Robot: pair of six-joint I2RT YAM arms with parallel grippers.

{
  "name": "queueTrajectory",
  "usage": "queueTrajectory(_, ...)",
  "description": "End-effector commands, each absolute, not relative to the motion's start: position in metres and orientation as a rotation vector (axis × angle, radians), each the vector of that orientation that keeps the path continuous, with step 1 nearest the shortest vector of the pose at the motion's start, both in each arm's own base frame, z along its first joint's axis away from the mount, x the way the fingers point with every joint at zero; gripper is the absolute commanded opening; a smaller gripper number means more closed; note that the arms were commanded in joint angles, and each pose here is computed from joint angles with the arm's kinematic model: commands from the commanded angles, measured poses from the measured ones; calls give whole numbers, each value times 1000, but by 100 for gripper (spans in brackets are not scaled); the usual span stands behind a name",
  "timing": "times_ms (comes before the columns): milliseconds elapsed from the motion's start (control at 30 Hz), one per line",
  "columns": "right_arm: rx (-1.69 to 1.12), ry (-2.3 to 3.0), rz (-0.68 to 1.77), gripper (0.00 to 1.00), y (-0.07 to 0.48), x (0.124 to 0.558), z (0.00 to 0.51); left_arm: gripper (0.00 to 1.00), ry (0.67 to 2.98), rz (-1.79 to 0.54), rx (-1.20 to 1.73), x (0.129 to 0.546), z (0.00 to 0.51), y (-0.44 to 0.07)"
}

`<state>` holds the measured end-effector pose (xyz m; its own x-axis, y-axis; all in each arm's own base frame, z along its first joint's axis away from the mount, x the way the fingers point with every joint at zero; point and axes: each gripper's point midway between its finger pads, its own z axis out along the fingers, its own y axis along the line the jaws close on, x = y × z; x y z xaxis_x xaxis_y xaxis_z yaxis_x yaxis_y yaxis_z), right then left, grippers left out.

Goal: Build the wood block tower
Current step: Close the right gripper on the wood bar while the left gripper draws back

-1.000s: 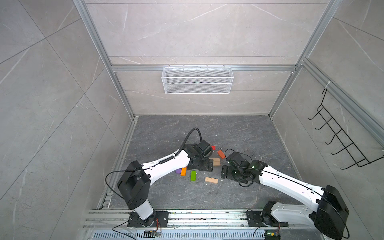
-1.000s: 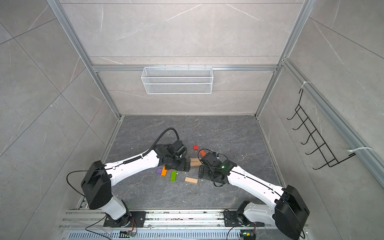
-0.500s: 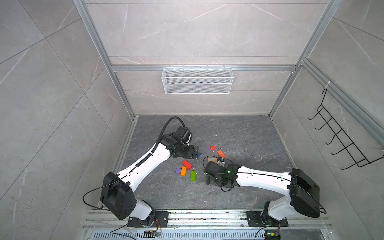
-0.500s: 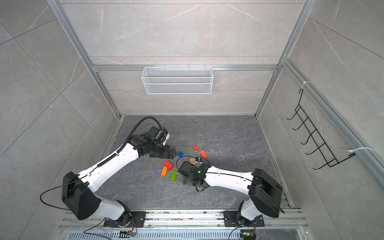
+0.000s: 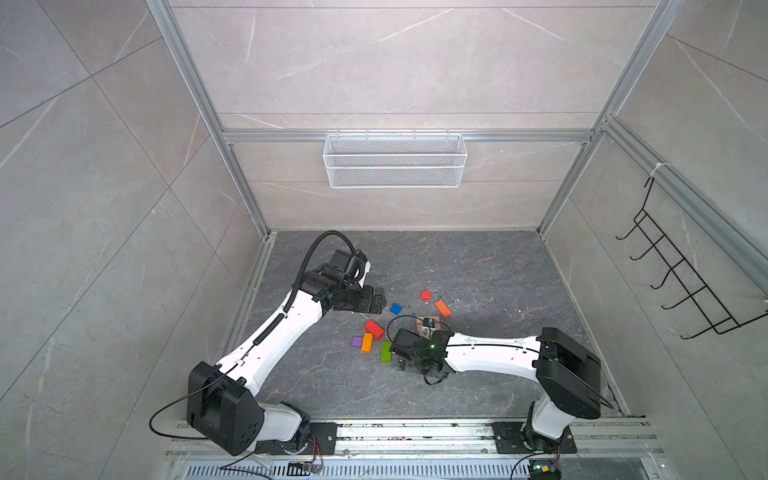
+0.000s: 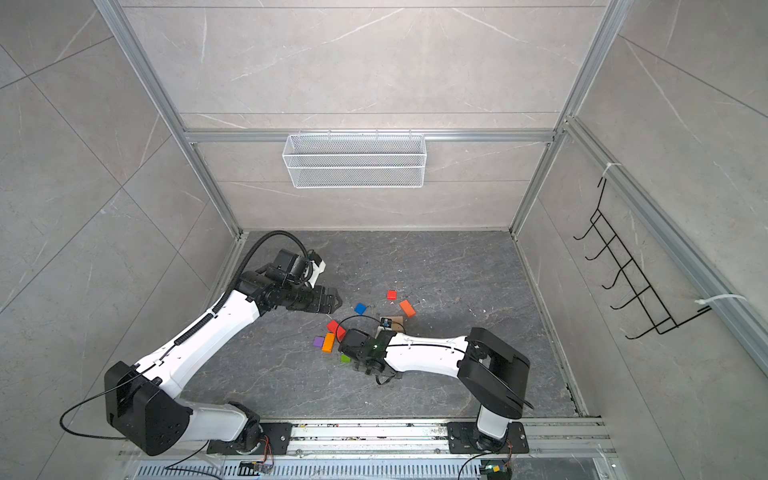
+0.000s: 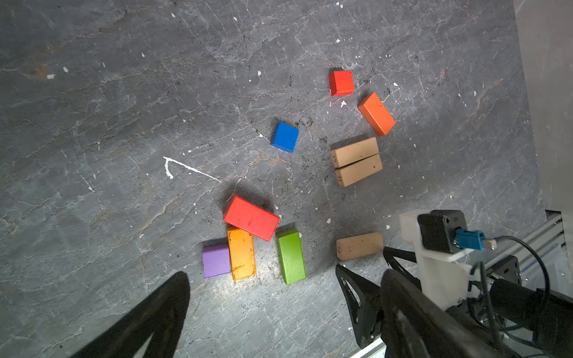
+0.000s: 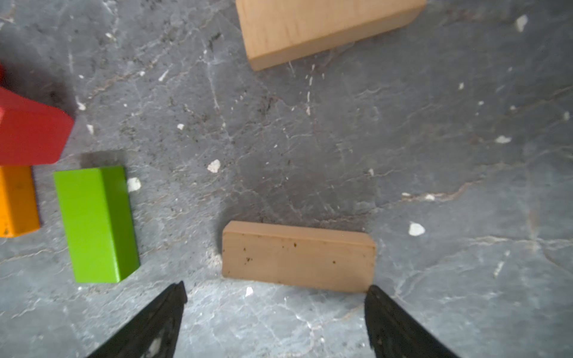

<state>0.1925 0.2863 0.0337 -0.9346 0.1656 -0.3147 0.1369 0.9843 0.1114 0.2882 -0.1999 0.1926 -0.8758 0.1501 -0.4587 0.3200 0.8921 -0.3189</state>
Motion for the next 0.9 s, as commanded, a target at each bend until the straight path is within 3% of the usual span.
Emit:
queueTrajectory(0, 239, 2774, 50, 89, 280, 196, 33, 98, 2562, -589, 403, 289, 208, -206)
queueTrajectory(267, 211, 2775, 3, 94, 281, 199, 28, 98, 2512, -600, 469, 282, 240, -205)
queueTrajectory(533, 196, 2782, -17, 95, 282, 203, 24, 98, 2527, -577, 454, 285, 225, -201)
queueTrajectory(867, 182, 2810, -10, 88, 278, 202, 15, 98, 2531, -579, 418, 287, 217, -198)
